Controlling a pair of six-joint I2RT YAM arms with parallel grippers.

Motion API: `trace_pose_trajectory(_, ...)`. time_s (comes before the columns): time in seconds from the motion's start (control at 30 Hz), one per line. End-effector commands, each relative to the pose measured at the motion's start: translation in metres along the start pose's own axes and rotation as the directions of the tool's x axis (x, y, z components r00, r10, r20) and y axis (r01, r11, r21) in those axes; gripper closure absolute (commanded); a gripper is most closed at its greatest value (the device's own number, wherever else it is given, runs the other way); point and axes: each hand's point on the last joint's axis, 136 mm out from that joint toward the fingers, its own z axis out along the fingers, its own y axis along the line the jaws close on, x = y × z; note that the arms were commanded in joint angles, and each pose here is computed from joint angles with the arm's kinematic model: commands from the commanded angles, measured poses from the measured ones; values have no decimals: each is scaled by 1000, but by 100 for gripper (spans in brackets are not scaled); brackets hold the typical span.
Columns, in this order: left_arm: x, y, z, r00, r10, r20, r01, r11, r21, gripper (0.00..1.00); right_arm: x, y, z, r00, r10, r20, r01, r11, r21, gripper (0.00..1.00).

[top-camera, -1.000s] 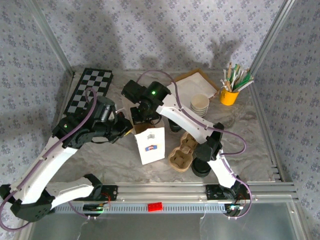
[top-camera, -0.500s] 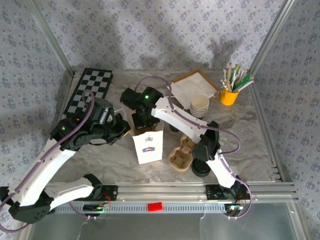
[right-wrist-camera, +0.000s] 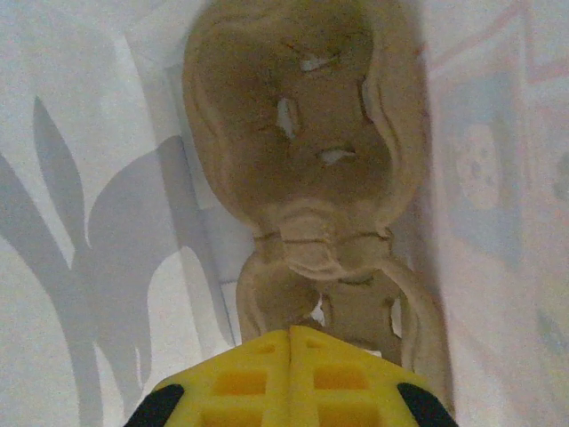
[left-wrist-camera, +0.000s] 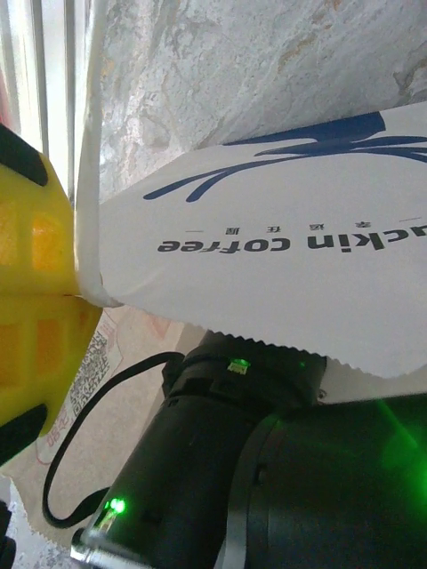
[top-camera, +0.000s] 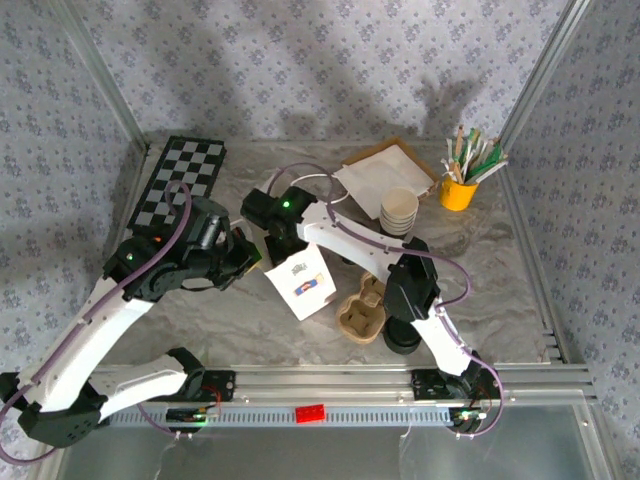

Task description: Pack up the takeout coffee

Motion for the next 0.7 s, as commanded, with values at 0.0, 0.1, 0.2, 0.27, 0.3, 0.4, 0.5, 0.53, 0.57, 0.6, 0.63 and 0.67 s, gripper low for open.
trace_pose_trajectory(0.0,-3,-1,-2,1000,-9,24,9,1000,10,100,-3,2,9,1000,-20,23,21,1000,-22,100)
trace_pose_trajectory(0.1,-4,-3,0,1000,-2,27,2,1000,11,100,-3,9,5,999,-23,31,25,997,-75,100)
trace_pose_trajectory(0.2,-7,-10,1,999,7,34,-8,1000,19,97,-9,16,-14,997,-25,75,34,993,-109,100)
trace_pose_trajectory(0.27,-10,-13,-2,999,15,48,-16,1000,21,91,-9,18,-28,996,-14,91,26,991,-134,100)
trace_pose_trajectory(0.3,-11,-14,-3,998,18,52,-19,1000,20,91,-9,17,-33,995,-9,104,24,989,-145,100)
trace_pose_trajectory(0.4,-11,-12,0,999,23,46,-23,1000,0,90,-15,-1,-37,990,26,137,-10,993,-114,100)
trace_pose_trajectory(0.5,-9,-8,1,999,21,38,-21,1000,-18,91,-15,-20,-29,990,7,140,-4,1000,-23,100)
trace_pose_trajectory(0.53,-9,-7,1,999,22,36,-22,1000,-22,92,-14,-22,-25,991,-1,132,2,1000,-9,100)
trace_pose_trajectory(0.57,-9,-6,1,999,21,36,-20,999,-25,93,-14,-25,-21,992,-6,130,6,1000,5,100)
trace_pose_trajectory(0.6,-9,-5,1,999,20,36,-20,999,-25,93,-14,-26,-16,991,-12,134,9,1000,23,100)
trace_pose_trajectory(0.63,-9,-6,0,999,22,36,-21,1000,-23,93,-10,-24,-9,992,-18,123,16,1000,17,100)
trace_pose_trajectory(0.67,-9,-6,1,999,20,36,-19,1000,-22,93,-8,-21,-3,993,-22,116,22,1000,5,100)
